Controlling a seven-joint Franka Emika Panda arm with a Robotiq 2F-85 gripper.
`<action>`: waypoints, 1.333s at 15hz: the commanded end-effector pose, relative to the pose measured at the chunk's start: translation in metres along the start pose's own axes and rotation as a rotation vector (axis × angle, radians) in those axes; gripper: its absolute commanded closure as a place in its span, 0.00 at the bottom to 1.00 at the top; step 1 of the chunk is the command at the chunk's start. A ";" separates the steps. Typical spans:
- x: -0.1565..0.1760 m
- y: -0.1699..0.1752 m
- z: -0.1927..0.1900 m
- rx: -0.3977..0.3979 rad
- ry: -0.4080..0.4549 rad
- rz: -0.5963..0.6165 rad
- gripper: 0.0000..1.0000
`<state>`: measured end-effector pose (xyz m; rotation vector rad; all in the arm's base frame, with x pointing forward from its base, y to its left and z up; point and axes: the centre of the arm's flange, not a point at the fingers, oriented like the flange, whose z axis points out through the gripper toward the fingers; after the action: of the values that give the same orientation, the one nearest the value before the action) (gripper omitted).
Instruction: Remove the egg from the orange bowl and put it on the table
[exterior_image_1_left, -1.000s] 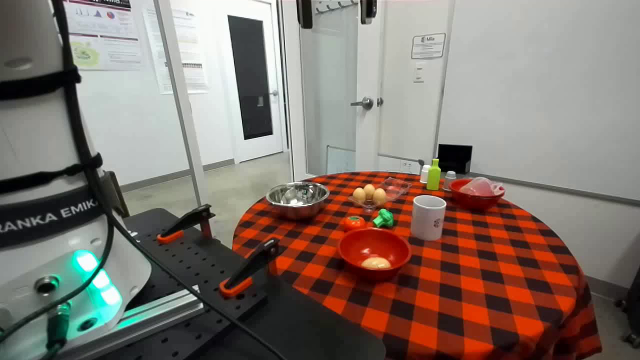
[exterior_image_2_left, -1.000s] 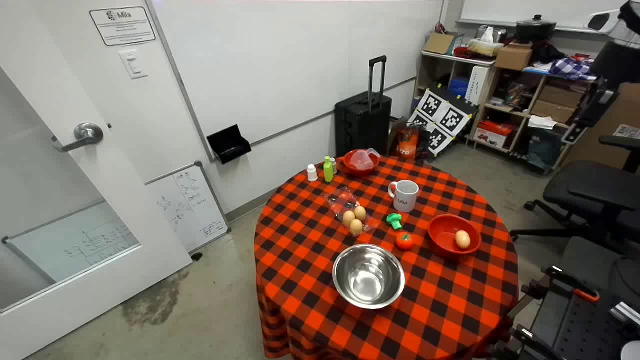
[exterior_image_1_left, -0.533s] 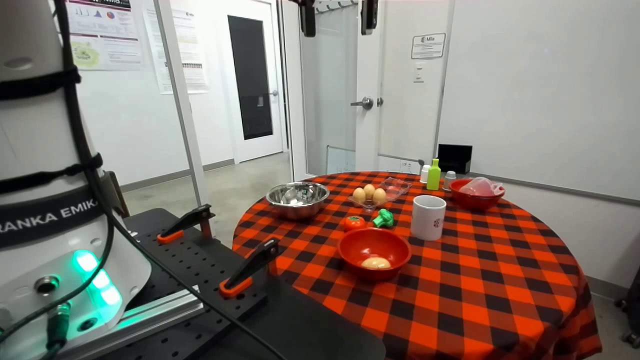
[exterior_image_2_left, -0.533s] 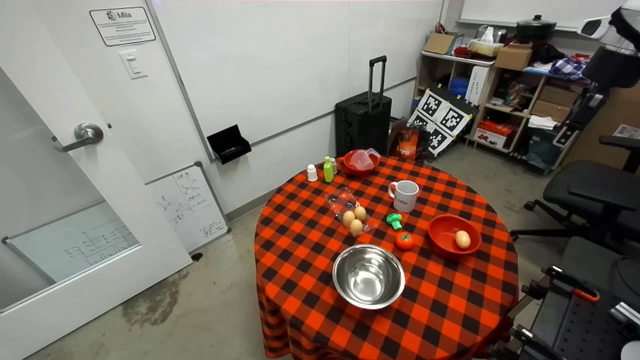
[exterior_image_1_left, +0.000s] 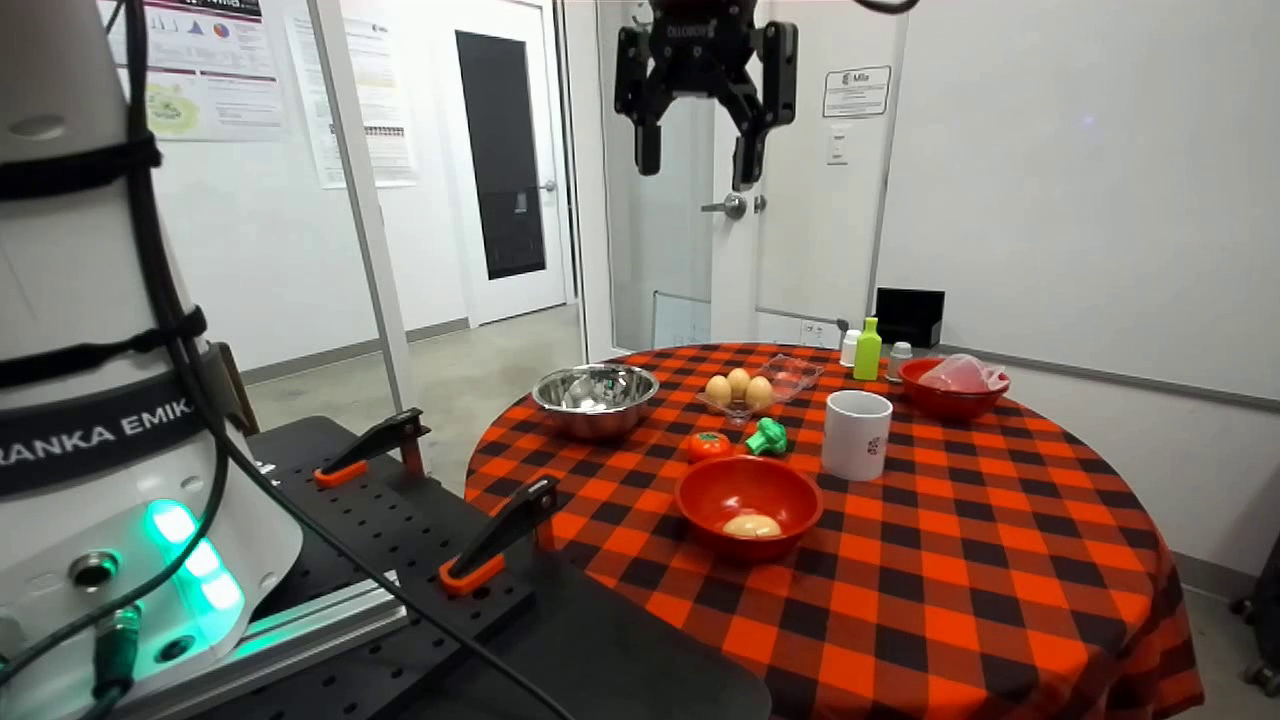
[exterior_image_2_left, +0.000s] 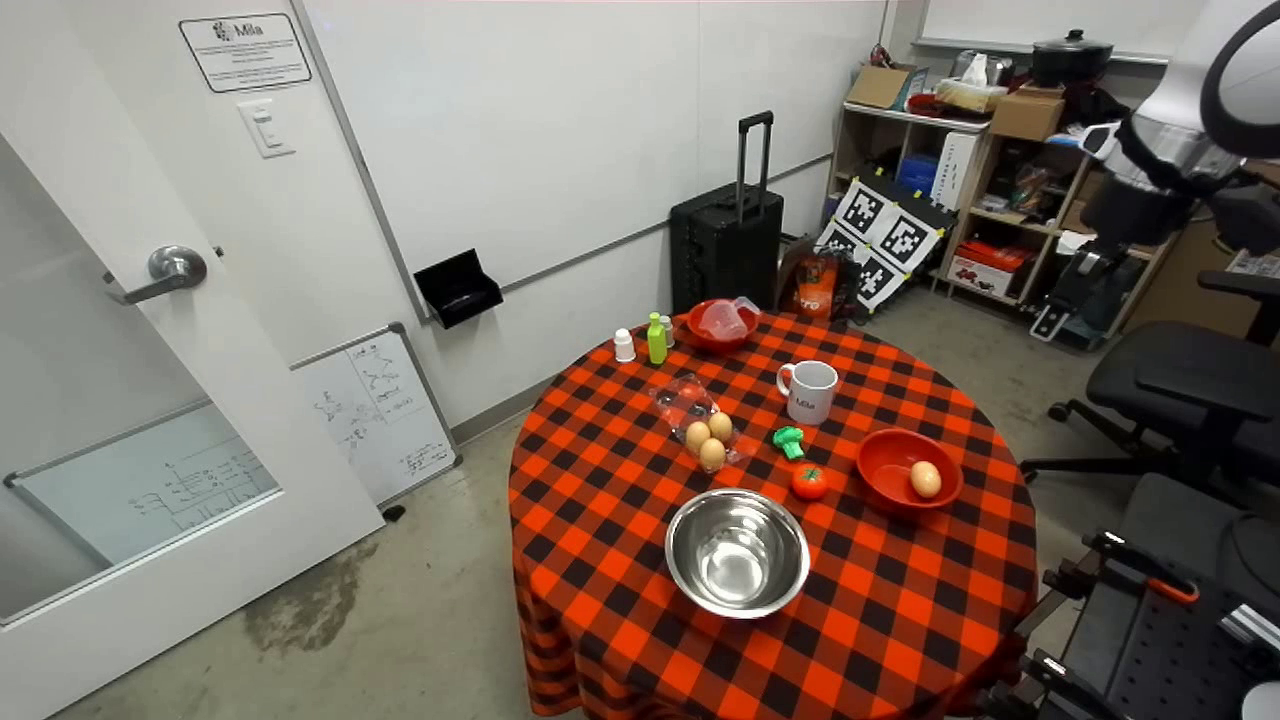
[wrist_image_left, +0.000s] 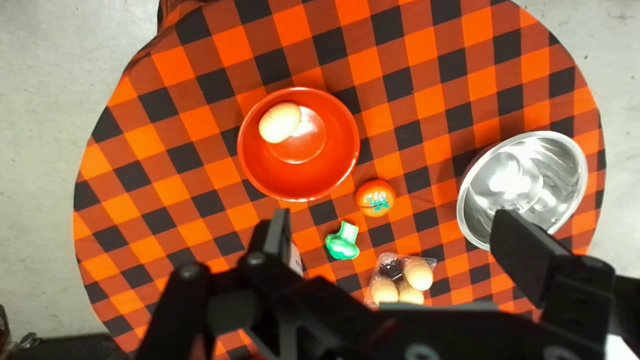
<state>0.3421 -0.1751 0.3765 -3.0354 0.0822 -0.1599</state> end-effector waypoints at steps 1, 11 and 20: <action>0.019 0.005 0.047 0.001 0.012 0.116 0.00; 0.055 -0.025 0.178 -0.118 -0.017 0.477 0.00; 0.066 -0.009 0.255 -0.121 -0.107 0.725 0.00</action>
<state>0.4201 -0.1367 0.1551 -2.9547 1.0724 0.0568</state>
